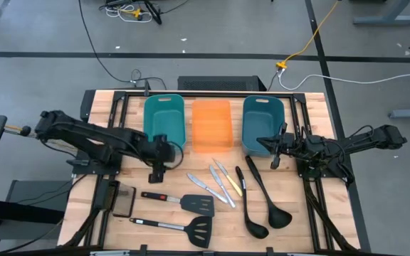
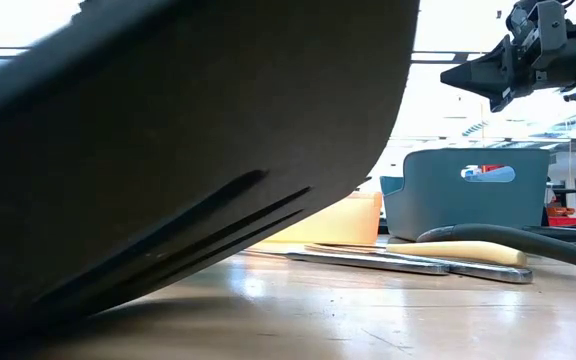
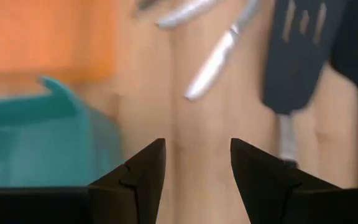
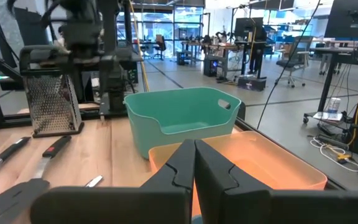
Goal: Pick & Place Kitchen Items
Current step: Put the gray spatula into the green bin
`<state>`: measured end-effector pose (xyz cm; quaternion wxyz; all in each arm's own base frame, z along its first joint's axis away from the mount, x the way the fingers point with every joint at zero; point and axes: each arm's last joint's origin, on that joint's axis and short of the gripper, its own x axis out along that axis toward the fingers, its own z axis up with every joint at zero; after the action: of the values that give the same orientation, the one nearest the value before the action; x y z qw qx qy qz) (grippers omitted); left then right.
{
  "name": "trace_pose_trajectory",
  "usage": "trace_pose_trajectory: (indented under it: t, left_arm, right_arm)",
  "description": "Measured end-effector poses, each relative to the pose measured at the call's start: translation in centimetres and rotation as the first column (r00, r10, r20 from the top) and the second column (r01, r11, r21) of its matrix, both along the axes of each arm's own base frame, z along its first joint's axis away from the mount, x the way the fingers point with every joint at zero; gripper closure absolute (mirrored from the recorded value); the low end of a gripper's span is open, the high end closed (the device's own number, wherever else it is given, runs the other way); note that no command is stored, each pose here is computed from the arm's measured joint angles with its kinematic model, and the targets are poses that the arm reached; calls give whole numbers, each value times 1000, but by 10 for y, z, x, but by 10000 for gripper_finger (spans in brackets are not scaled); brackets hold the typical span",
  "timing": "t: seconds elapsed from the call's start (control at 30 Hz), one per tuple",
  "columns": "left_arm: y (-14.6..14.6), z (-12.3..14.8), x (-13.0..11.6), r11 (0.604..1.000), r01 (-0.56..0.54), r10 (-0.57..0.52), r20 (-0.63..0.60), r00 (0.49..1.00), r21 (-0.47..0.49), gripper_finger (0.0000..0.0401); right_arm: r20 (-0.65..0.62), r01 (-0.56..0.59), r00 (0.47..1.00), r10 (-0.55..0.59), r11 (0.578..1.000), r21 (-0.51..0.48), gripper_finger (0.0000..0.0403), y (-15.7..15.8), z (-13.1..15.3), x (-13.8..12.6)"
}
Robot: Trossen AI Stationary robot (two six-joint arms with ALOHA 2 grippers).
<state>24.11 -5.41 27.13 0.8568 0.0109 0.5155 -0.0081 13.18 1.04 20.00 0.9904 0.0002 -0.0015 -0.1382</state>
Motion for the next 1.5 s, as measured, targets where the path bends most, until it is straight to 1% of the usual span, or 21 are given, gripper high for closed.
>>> trace_pose_trajectory:
  t: [0.13,0.27,0.33,0.5,0.6,0.63,0.73,0.83,0.93,1.03,1.17,1.3,1.5]
  left_arm:
    - [-22,-15,4,998,43,-47,-83,995,-52,213]
    - [-41,-27,4,994,93,-100,-139,985,-53,211]
    - [-51,-31,4,991,113,-122,-156,980,-68,209]
    - [-69,-37,4,990,99,-114,-146,983,-105,197]
    - [-77,-45,0,992,102,-112,-144,983,-72,184]
    - [-79,-48,-2,992,100,-110,-147,983,-77,180]
    - [-88,-56,-3,987,94,-107,-97,989,-132,167]
    - [-90,-70,-11,989,63,-80,-124,989,-135,158]
    - [-91,-80,-15,987,26,-44,-113,993,-157,154]
    - [-91,-91,-21,987,13,-34,-131,991,-159,153]
    - [-89,-108,-27,984,1,-23,-120,993,-178,153]
    - [-85,-116,-30,989,-7,-9,-108,994,-145,153]
    - [-84,-116,-29,997,25,-30,-64,997,-79,153]
  right_arm:
    - [-1,0,1000,0,1000,0,392,0,0,0]
    - [-1,0,1000,0,1000,0,392,0,0,0]
    - [1,0,1000,0,1000,0,392,0,0,0]
    - [5,1,1000,-1,1000,17,392,0,0,0]
    - [8,0,1000,0,1000,19,392,0,0,0]
    - [8,0,1000,0,1000,19,392,0,0,0]
    - [9,0,1000,0,999,34,392,0,0,0]
    - [10,0,1000,0,999,48,392,0,0,0]
    - [14,-1,1000,0,997,71,392,0,-1,0]
    - [15,-1,1000,-1,996,90,392,0,-1,0]
    - [16,-1,1000,-1,995,97,392,0,-2,0]
    - [15,0,1000,-1,995,104,392,0,-2,0]
    - [13,1,1000,-2,994,105,392,0,-2,0]
